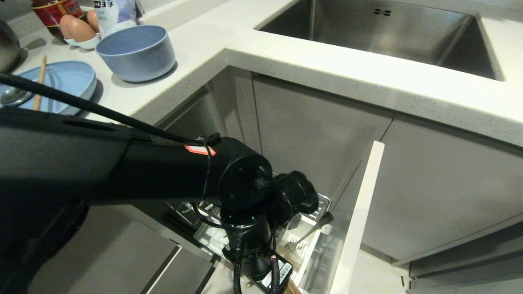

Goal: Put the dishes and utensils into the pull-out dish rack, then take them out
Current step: Pick up the chopsticks and place it in the cupboard

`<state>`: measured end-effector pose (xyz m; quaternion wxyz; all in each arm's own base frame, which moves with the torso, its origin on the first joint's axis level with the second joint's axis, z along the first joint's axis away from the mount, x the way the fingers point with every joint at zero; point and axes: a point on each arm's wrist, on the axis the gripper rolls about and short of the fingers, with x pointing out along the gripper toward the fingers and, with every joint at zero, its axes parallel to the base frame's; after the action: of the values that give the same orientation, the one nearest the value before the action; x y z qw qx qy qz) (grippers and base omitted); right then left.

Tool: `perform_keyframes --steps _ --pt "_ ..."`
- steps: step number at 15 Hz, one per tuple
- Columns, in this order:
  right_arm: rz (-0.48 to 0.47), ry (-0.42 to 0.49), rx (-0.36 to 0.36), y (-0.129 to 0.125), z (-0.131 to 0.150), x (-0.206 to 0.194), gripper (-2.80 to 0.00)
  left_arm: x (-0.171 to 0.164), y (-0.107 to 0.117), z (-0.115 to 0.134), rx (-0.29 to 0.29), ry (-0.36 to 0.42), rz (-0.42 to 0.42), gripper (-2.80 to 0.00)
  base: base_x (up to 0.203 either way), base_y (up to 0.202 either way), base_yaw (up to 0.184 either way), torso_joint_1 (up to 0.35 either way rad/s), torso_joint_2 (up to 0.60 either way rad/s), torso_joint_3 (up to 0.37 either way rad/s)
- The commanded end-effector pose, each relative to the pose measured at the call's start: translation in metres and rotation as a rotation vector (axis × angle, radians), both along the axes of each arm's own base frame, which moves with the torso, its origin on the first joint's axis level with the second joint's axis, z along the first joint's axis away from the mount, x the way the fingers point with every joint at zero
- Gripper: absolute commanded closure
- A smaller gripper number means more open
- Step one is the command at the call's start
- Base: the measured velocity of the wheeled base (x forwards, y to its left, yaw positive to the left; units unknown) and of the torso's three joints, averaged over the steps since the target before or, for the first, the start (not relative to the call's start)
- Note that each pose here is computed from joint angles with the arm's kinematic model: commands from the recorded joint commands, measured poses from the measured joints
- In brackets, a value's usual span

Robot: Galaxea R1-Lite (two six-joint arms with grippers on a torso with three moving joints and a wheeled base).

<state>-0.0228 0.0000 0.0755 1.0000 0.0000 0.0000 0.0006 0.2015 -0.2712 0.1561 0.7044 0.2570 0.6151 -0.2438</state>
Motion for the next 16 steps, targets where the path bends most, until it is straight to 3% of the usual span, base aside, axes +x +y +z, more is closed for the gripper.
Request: perform_keyframes --steps 1,4,5,9,12,16 --pt "0.000 0.000 0.000 0.000 0.000 0.000 0.00 -0.008 0.011 0.024 -0.051 -0.039 0.003 -2.80 0.000 0.000 0.000 0.000 0.00 0.000" --pt "0.000 0.000 0.000 0.000 0.000 0.000 0.00 -0.019 0.025 0.050 -0.108 -0.100 0.014 -2.80 0.000 0.000 0.000 0.000 0.00 0.000" --pt "0.000 0.000 0.000 0.000 0.000 0.000 0.00 -0.023 0.032 0.061 -0.128 -0.134 0.022 0.00 0.000 0.000 0.000 0.000 0.00 0.000" --pt "0.000 0.000 0.000 0.000 0.000 0.000 0.00 -0.042 0.061 0.104 -0.208 -0.305 0.113 0.00 0.000 0.000 0.000 0.000 0.00 0.000" --pt "0.000 0.000 0.000 0.000 0.000 0.000 0.00 -0.062 0.091 0.143 -0.309 -0.449 0.168 0.00 0.000 0.000 0.000 0.000 0.00 0.000" --pt "0.000 0.000 0.000 0.000 0.000 0.000 0.00 -0.095 0.140 0.204 -0.602 -0.621 0.273 0.00 0.000 0.000 0.000 0.000 0.00 0.000"
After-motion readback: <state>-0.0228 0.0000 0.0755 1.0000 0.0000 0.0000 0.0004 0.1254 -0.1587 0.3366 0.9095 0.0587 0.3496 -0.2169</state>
